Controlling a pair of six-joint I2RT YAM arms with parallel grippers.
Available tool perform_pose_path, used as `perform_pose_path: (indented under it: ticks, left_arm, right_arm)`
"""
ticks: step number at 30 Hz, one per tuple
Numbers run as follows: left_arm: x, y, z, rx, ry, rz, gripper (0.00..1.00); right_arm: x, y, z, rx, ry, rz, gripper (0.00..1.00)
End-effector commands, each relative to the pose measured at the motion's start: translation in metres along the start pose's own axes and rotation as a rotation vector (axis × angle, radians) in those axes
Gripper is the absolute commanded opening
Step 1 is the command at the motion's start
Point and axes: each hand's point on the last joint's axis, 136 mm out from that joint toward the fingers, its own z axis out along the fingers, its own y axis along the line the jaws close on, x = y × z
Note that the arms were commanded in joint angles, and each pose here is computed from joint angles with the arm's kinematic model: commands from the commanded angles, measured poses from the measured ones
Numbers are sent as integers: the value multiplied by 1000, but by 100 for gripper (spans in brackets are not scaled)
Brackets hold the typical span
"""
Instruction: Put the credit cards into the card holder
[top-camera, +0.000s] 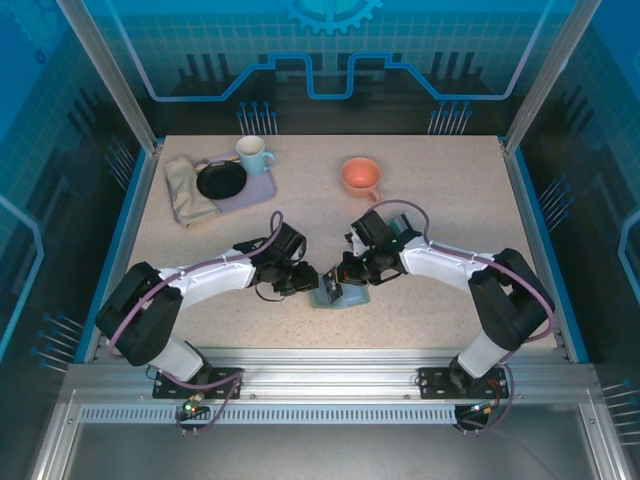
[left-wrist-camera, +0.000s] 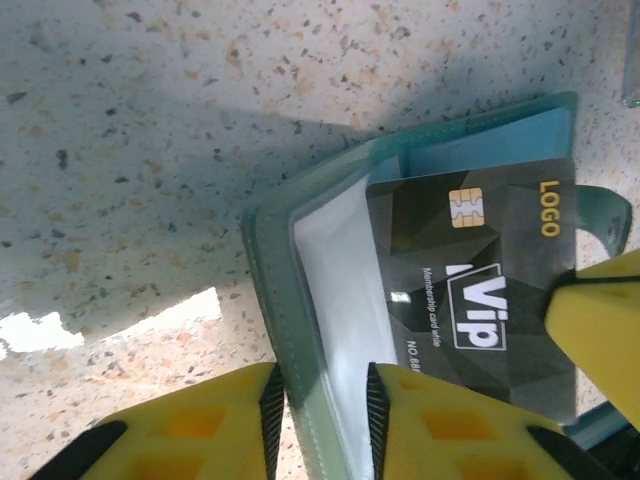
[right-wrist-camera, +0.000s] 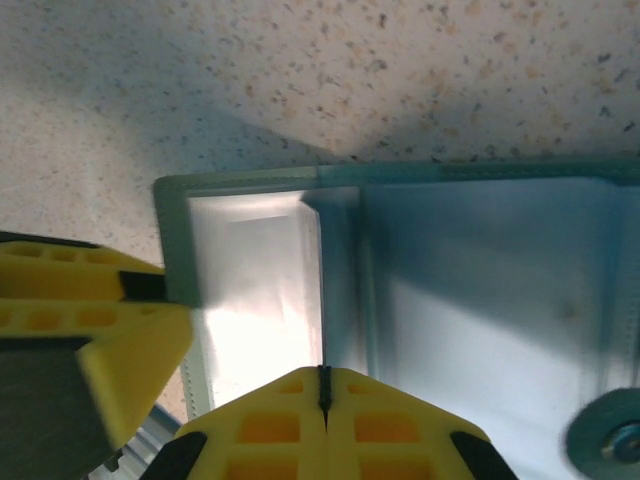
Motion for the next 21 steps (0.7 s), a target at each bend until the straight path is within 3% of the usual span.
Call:
perform_pose_path:
  ticks: [1,5,10,17,21]
  left_arm:
    - [-2,1,-15,-17,-31,0,38]
    - [-7,-9,-34,23,-89,-18,44]
    - [-9,-38,-46,168,-102,-42,43]
    - [-8,-59,-6,384,-26,-247,43]
    - [-11,-47,11,372,-34,-327,42]
  right_arm:
    - [7,-5,13,4,14,28,0]
    - [11,-11,17,22,18,42,0]
    - [9,-10,13,22,4,45,0]
    - [9,-7,7,-24,-16,80,0]
    - [4,-7,-4,-75,-49,116,0]
